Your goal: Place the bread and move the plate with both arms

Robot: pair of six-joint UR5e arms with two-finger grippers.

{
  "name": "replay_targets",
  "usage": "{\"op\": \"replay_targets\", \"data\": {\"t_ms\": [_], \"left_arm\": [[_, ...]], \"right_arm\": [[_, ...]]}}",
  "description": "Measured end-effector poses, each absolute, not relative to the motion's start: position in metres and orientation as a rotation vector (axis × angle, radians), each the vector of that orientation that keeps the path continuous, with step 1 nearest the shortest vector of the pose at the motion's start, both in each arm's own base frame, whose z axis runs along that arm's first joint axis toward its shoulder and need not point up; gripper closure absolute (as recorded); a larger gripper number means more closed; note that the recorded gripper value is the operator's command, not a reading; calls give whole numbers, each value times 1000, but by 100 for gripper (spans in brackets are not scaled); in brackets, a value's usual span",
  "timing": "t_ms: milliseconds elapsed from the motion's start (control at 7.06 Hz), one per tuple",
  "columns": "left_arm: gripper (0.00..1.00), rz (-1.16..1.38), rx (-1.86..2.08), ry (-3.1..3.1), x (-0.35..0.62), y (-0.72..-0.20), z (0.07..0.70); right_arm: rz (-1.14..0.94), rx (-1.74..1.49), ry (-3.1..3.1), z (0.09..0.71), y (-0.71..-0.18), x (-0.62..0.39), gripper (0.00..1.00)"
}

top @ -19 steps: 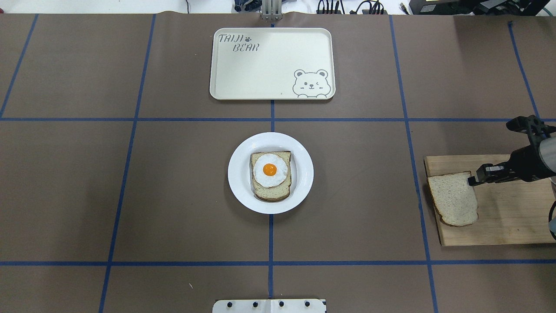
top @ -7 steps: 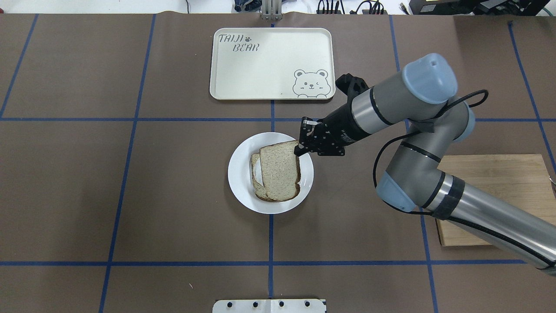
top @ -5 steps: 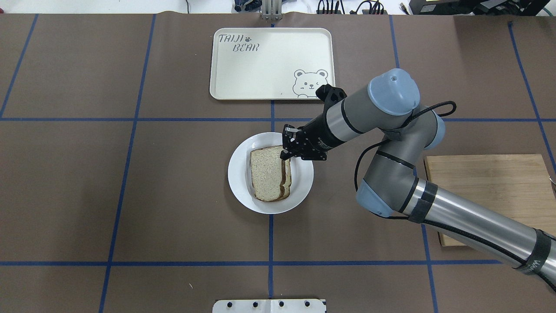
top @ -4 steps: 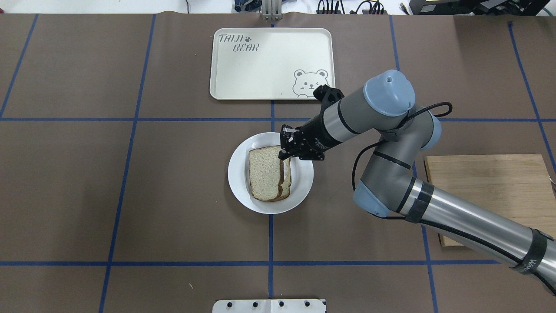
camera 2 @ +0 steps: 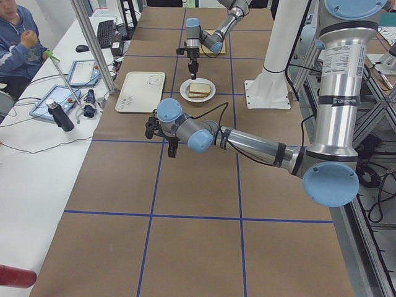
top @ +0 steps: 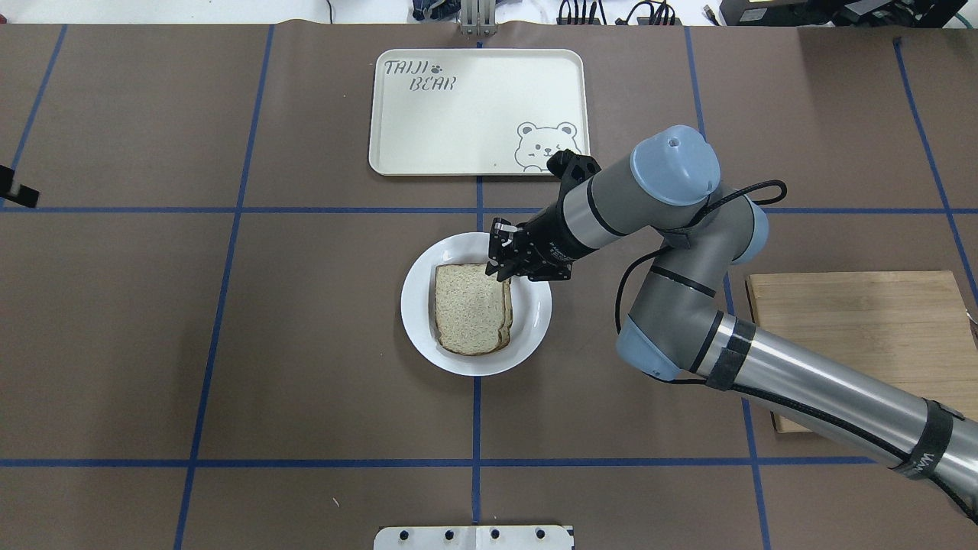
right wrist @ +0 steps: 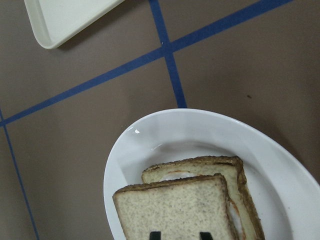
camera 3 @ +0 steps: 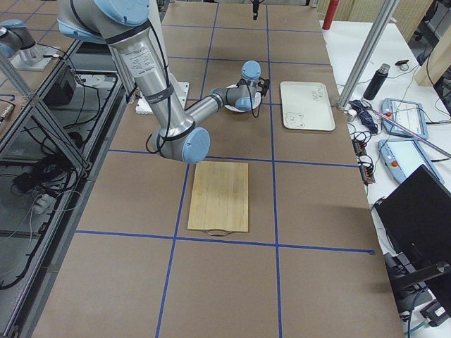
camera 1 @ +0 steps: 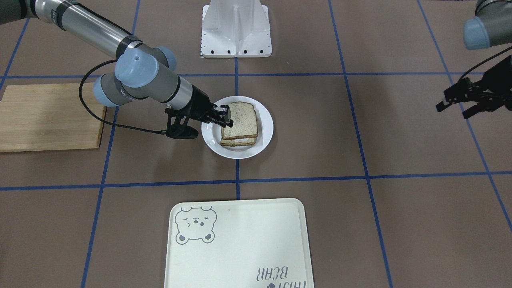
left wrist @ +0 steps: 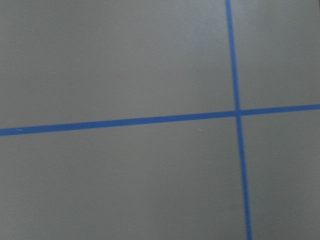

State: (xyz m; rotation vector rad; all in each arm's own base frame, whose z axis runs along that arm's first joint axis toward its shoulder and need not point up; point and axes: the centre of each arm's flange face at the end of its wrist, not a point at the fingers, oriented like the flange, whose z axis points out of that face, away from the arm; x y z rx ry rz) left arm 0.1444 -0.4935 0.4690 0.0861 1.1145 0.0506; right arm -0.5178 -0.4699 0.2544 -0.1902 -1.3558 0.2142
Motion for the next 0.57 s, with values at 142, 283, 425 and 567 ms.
{"op": "replay_targets", "data": {"t_ms": [142, 283, 425, 567], "left_arm": [[2, 24, 47, 1178, 190, -488, 451], [2, -25, 16, 1235, 243, -485, 429], [2, -104, -1, 1289, 305, -475, 403], [3, -185, -29, 1351, 356, -458, 379]], "right_arm": [[217, -182, -1351, 261, -477, -506, 0], [211, -163, -1341, 276, -488, -485, 0], [192, -139, -1331, 297, -502, -452, 0], [183, -129, -1323, 316, -517, -415, 0]]}}
